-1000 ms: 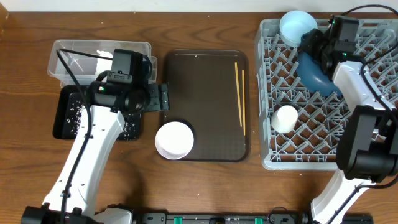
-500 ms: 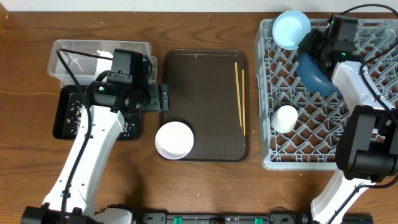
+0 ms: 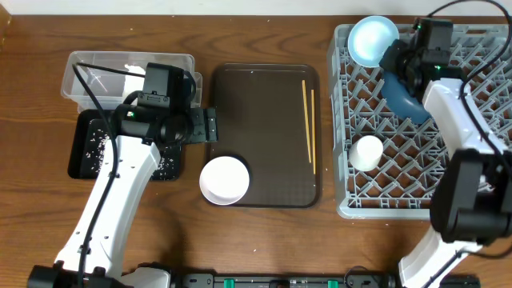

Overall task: Sort waste into correct bins and load items into the dishwasher rack
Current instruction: 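Lower the light-blue bowl into the rack and release it, then move the right gripper to the pink-white bowl and grasp its rim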

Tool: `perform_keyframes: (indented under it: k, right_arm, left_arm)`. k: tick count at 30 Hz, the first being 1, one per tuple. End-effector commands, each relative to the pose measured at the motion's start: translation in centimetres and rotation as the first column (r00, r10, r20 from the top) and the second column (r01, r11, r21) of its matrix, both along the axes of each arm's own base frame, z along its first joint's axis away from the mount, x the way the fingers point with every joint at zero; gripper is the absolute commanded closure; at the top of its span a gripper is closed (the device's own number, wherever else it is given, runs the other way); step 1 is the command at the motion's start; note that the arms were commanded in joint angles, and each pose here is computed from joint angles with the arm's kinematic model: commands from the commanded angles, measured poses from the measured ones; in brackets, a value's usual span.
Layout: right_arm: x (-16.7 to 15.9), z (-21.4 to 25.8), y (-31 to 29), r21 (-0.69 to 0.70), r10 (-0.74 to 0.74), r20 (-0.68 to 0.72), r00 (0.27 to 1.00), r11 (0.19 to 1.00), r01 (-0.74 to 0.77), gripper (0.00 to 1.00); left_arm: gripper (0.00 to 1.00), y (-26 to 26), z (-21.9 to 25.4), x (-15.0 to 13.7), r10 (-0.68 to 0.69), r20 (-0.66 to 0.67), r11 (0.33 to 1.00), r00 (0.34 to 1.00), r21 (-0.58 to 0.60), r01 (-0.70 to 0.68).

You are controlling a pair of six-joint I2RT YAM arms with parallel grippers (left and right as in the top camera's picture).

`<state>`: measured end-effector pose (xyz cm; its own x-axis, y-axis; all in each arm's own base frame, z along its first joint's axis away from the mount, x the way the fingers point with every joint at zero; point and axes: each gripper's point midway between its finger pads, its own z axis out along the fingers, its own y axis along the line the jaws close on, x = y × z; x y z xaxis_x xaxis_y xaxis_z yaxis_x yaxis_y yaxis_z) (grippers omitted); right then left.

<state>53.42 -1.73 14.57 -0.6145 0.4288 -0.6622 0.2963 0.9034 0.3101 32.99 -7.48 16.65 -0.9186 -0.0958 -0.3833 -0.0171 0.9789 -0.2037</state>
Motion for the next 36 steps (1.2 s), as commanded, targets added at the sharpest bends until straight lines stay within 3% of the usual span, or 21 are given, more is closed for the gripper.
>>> perform_keyframes:
  k: [1, 8, 14, 18, 25, 30, 36]
  right_arm:
    - [-0.8, 5.8, -0.9, -0.205, -0.051, 0.090, 0.995, 0.976, 0.068, 0.99]
    - [-2.4, 7.7, -0.5, -0.430, -0.135, 0.105, 0.985, 0.887, 0.167, 0.99]
    - [-3.8, 11.2, -0.2, -0.678, -0.222, 0.190, 0.956, 0.675, 0.292, 0.99]
    - [-3.5, 12.6, 1.8, -0.783, -0.198, 0.220, 0.955, 0.548, 0.294, 0.99]
    - [-2.0, 9.8, 3.1, -0.887, -0.197, 0.168, 0.966, 0.398, 0.235, 0.99]
    - [-1.9, 7.1, 2.7, -0.939, -0.272, 0.132, 0.953, 0.274, 0.209, 0.99]
    - [-1.6, 4.6, 3.1, -0.958, -0.279, 0.092, 0.956, 0.237, 0.162, 0.99]
  left_arm:
    - [0.11, 0.3, 0.9, 0.3, 0.004, 0.028, 1.000, 1.000, 0.010, -0.004]
    - [0.11, 0.3, 0.9, 0.3, 0.004, 0.027, 1.000, 1.000, 0.010, -0.004]
    - [0.11, 0.3, 0.9, 0.3, 0.004, 0.028, 1.000, 1.000, 0.010, -0.004]
    - [0.11, 0.3, 0.9, 0.3, 0.004, 0.027, 1.000, 1.000, 0.010, -0.004]
    - [0.11, 0.3, 0.9, 0.3, 0.004, 0.027, 1.000, 1.000, 0.010, -0.004]
    - [0.11, 0.3, 0.9, 0.3, 0.004, 0.028, 1.000, 1.000, 0.010, -0.004]
    - [0.11, 0.3, 0.9, 0.3, 0.004, 0.028, 1.000, 1.000, 0.010, -0.004]
